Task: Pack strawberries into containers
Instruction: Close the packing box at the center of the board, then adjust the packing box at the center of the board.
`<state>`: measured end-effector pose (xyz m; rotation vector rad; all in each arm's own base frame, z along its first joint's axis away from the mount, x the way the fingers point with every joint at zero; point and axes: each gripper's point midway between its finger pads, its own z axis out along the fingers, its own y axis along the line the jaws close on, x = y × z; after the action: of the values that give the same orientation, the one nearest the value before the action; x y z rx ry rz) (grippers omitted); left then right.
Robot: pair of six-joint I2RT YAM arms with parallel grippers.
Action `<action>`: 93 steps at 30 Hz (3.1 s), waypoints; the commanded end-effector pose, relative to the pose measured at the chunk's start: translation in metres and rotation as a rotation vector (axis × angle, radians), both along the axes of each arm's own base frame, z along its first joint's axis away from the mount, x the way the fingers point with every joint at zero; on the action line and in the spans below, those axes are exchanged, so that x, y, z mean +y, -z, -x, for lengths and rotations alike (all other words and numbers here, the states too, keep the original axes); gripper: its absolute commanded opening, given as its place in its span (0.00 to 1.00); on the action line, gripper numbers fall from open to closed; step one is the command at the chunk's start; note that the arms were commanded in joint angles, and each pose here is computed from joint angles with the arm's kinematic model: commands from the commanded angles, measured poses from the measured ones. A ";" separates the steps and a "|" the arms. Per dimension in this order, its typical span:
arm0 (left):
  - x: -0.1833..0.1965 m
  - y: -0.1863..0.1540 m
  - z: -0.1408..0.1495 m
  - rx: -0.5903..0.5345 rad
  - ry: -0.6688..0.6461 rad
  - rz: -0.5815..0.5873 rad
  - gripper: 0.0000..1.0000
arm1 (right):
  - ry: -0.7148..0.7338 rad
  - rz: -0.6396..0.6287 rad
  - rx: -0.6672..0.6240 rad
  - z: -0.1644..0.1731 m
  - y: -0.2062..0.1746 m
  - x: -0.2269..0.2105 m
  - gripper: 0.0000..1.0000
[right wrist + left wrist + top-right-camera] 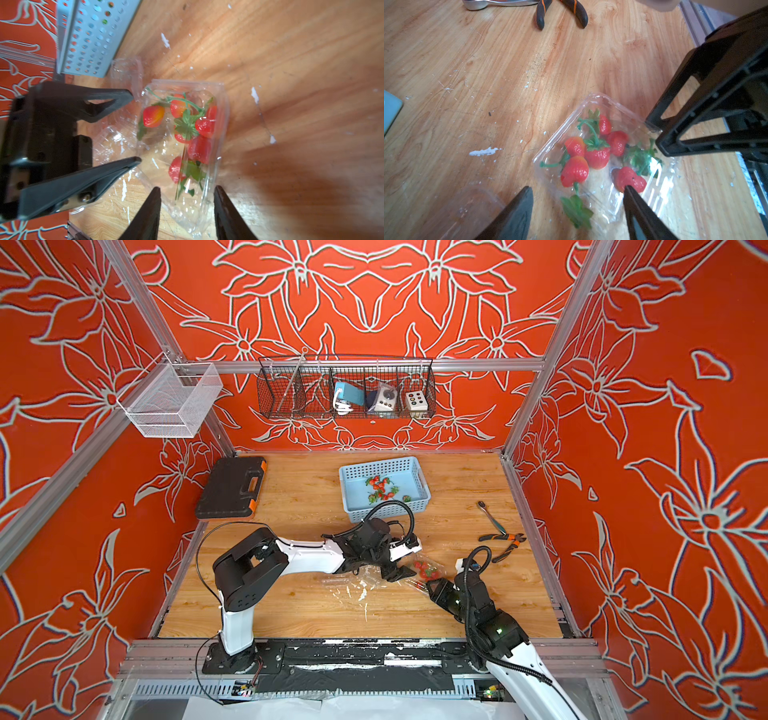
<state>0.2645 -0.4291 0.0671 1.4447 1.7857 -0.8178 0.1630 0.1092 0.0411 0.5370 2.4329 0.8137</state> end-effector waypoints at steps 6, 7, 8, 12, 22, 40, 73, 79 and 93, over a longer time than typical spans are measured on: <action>0.004 0.000 0.006 -0.006 0.008 -0.003 0.68 | -0.028 0.103 0.218 0.031 0.064 -0.009 0.38; 0.004 0.000 0.005 -0.006 0.008 -0.001 0.68 | -0.029 0.107 0.222 0.030 0.065 -0.009 0.38; 0.003 0.000 0.005 -0.006 0.009 0.000 0.68 | -0.030 0.114 0.227 0.031 0.065 -0.010 0.38; 0.004 0.001 0.006 -0.006 0.009 0.000 0.68 | -0.030 0.112 0.194 0.025 0.055 -0.008 0.36; 0.002 -0.041 0.001 -0.029 -0.015 0.112 0.70 | -0.024 0.201 0.104 0.023 0.013 -0.026 0.47; 0.153 -0.164 -0.112 -0.125 -0.649 0.466 0.73 | -0.593 0.378 -0.109 -0.007 -0.090 0.073 0.41; 0.350 -0.100 -0.133 -0.119 -1.160 0.488 0.72 | -0.378 0.408 0.058 -0.069 -0.021 0.034 0.45; 0.335 -0.092 -0.137 -0.088 -1.079 0.471 0.71 | -0.508 0.379 -0.051 -0.099 -0.068 0.062 0.44; 0.326 -0.099 -0.139 -0.107 -1.013 0.479 0.71 | -0.726 0.381 0.036 -0.116 -0.030 0.116 0.43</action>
<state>0.3974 -0.0994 0.1516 0.1420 1.8112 -0.5213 0.2739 0.2156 0.0673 -0.4519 2.7526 0.5350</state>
